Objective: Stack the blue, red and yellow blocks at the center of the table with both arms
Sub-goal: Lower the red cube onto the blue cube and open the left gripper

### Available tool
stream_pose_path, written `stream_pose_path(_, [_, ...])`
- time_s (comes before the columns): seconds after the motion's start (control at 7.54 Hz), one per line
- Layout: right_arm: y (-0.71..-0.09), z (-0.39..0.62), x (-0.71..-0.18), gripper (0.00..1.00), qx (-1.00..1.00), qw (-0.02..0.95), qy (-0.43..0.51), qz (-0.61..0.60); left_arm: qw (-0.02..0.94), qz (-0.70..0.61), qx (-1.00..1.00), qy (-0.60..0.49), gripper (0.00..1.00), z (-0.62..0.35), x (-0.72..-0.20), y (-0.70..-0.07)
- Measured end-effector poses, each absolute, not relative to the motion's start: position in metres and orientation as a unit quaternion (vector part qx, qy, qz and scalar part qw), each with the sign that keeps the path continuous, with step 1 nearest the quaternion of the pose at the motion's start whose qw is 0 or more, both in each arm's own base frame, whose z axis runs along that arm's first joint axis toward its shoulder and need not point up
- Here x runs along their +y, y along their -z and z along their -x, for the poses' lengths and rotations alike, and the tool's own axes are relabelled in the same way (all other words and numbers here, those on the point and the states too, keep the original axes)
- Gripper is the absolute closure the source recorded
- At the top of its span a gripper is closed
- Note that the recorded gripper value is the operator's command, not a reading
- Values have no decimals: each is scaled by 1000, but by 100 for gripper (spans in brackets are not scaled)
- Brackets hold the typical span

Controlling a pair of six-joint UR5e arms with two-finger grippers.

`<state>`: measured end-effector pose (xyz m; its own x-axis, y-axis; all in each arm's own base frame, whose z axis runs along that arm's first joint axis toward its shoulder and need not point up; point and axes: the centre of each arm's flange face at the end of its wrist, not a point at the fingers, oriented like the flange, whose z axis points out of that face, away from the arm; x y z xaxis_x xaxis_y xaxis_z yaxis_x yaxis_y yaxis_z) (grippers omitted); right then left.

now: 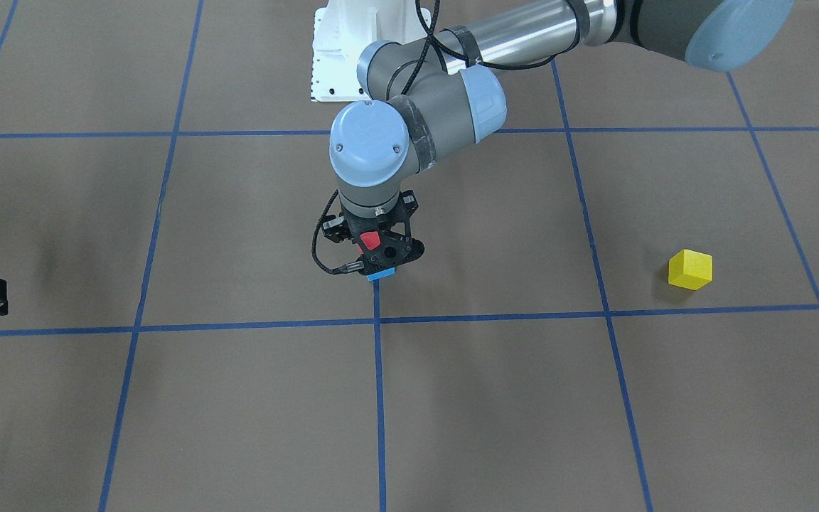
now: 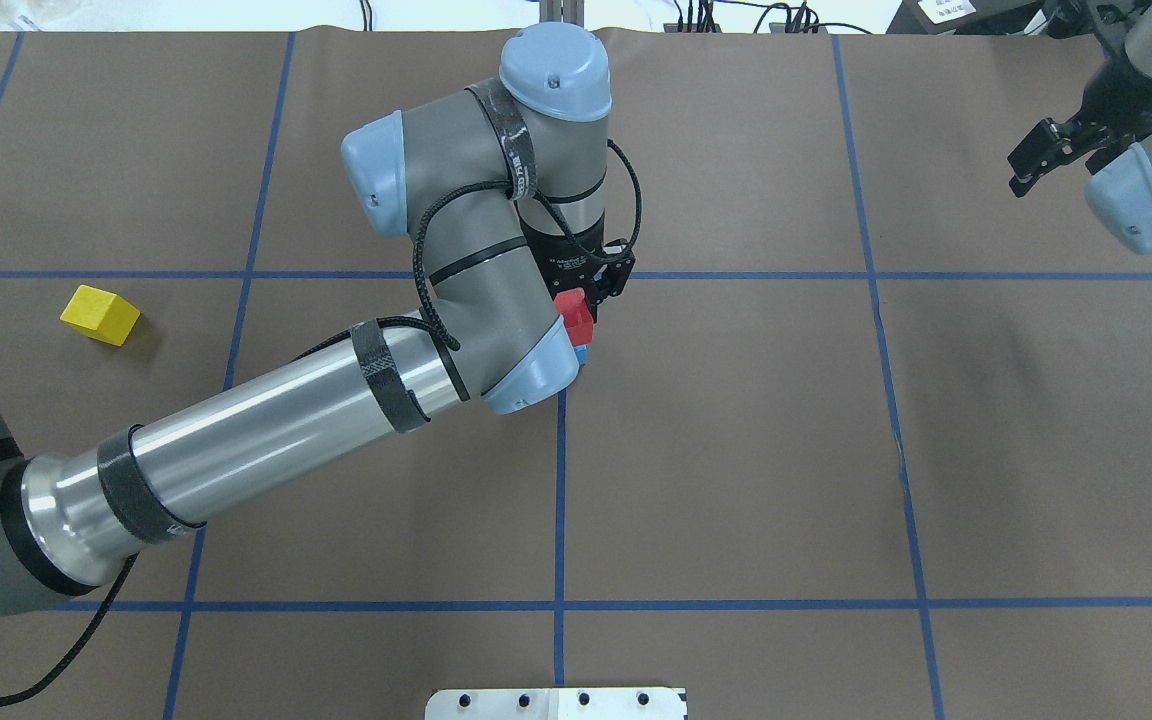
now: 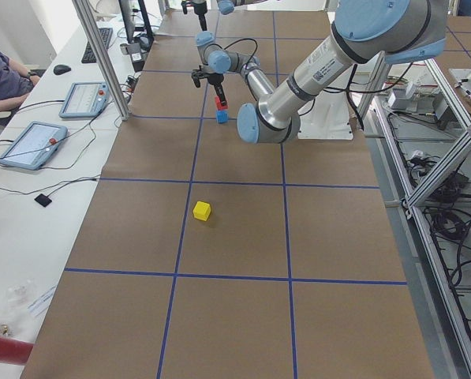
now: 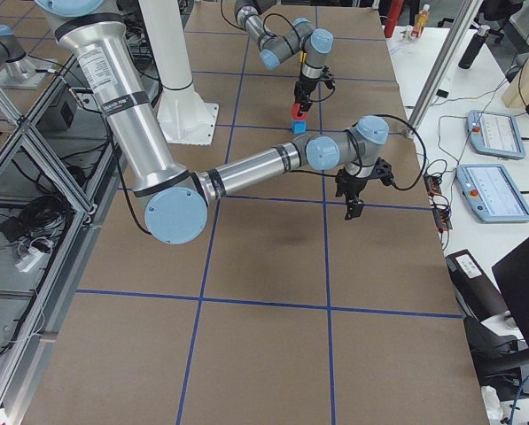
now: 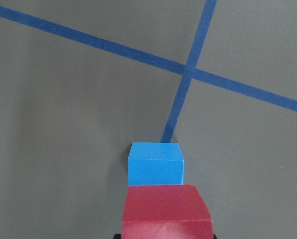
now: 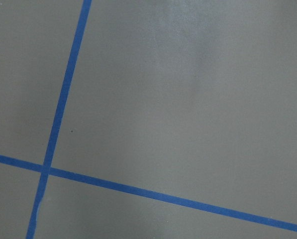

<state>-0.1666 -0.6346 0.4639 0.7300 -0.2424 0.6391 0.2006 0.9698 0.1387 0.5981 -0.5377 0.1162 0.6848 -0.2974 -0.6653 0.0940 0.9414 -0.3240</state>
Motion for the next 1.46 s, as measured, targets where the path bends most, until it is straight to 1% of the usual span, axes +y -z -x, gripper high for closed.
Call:
stream_pose_path(0.27, [-464,166,-634,0,-348,930,119,-30,908,129,383,108,100,-604,-543,-125])
stream_pose_path(0.4, [-464,166,-634,0,-348,930,119,-30,908,128,384,107,87,-605,-544,-127])
stream_pose_path(0.53, [-464,166,-634,0,-348,930,119,-30,908,127,384,106,3,-606,-544,-127])
stream_pose_path(0.66, [-464,166,-634,0,-348,930,119,-30,908,127,385,105,0,-606,-544,-127])
stream_pose_path(1.19, [-464,166,-635,0,-347,930,119,-30,907,122,388,105,0,-601,-545,-124])
stream_pose_path(1.46, [-464,166,-635,0,-347,930,118,-30,903,99,407,91,0,-566,-553,-98])
